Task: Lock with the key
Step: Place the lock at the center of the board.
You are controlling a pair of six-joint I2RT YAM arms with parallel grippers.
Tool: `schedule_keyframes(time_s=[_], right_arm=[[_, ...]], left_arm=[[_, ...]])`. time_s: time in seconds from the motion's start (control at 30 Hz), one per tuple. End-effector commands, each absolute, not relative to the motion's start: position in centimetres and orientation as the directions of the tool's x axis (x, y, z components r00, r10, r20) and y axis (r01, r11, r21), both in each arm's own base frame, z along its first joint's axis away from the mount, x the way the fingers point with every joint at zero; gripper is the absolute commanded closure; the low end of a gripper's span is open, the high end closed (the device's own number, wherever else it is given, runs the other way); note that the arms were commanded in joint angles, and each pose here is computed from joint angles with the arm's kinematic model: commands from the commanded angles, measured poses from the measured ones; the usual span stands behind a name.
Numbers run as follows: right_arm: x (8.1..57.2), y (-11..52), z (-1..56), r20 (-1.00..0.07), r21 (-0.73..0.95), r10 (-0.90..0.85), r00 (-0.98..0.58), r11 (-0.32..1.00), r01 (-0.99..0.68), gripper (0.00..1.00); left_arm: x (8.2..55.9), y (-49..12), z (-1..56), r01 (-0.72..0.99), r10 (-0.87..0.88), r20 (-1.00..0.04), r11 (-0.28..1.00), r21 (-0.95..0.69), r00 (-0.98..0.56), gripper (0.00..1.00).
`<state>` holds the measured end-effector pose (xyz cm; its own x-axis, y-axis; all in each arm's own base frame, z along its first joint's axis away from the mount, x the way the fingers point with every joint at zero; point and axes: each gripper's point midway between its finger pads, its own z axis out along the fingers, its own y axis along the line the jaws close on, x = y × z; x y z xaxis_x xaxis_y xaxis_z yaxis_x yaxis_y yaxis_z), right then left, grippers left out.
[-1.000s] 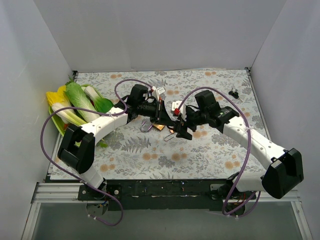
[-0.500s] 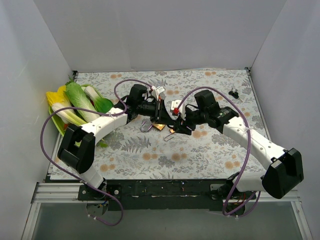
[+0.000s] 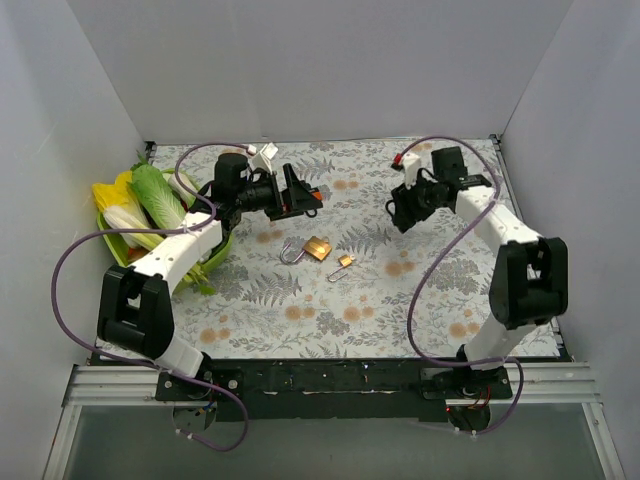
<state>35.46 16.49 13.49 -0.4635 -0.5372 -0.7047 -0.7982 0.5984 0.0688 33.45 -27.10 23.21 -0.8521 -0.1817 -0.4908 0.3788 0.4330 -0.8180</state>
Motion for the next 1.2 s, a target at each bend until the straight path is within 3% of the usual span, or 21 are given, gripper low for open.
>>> schedule_keyframes(time_s=[0.0, 0.17, 0.57, 0.77, 0.87, 0.9, 0.97, 1.17], right_arm=[[43.3, 11.0, 13.5, -0.694, 0.099, -0.350, -0.630, 0.819, -0.564, 0.99], [48.2, 5.5, 11.1, -0.658, 0.094, -0.230, -0.717, 0.920, -0.381, 0.99], [55.2, -0.3, 7.0, -0.650, 0.089, -0.132, -0.749, 0.965, -0.248, 0.96], [56.2, -1.3, 6.1, -0.647, 0.060, -0.114, -0.753, 0.978, -0.200, 0.76], [56.5, -1.5, 6.7, -0.658, 0.054, -0.107, -0.745, 0.981, -0.188, 0.56], [56.6, -1.5, 7.0, -0.662, 0.056, -0.105, -0.742, 0.980, -0.189, 0.39], [56.7, -1.1, 8.2, -0.679, 0.067, -0.100, -0.727, 0.978, -0.198, 0.25], [57.1, 0.5, 13.6, -0.751, 0.059, -0.121, -0.649, 0.967, -0.248, 0.20]], left_arm=[[35.7, -25.6, 25.5, 0.443, -0.243, -0.656, 0.568, -0.693, -0.715, 0.02], [37.4, -24.4, 25.1, 0.452, -0.203, -0.727, 0.666, -0.593, -0.656, 0.02], [35.5, -24.8, 22.9, 0.447, -0.168, -0.677, 0.633, -0.632, -0.717, 0.02], [35.5, -24.4, 22.2, 0.440, -0.155, -0.678, 0.654, -0.616, -0.718, 0.02], [35.5, -24.1, 22.2, 0.440, -0.153, -0.689, 0.667, -0.601, -0.709, 0.02], [35.5, -24.1, 22.1, 0.439, -0.153, -0.689, 0.669, -0.600, -0.708, 0.02], [35.4, -24.0, 22.2, 0.440, -0.151, -0.690, 0.670, -0.598, -0.708, 0.02], [36.2, -23.3, 22.8, 0.373, -0.223, -0.635, 0.649, -0.662, -0.739, 0.02]])
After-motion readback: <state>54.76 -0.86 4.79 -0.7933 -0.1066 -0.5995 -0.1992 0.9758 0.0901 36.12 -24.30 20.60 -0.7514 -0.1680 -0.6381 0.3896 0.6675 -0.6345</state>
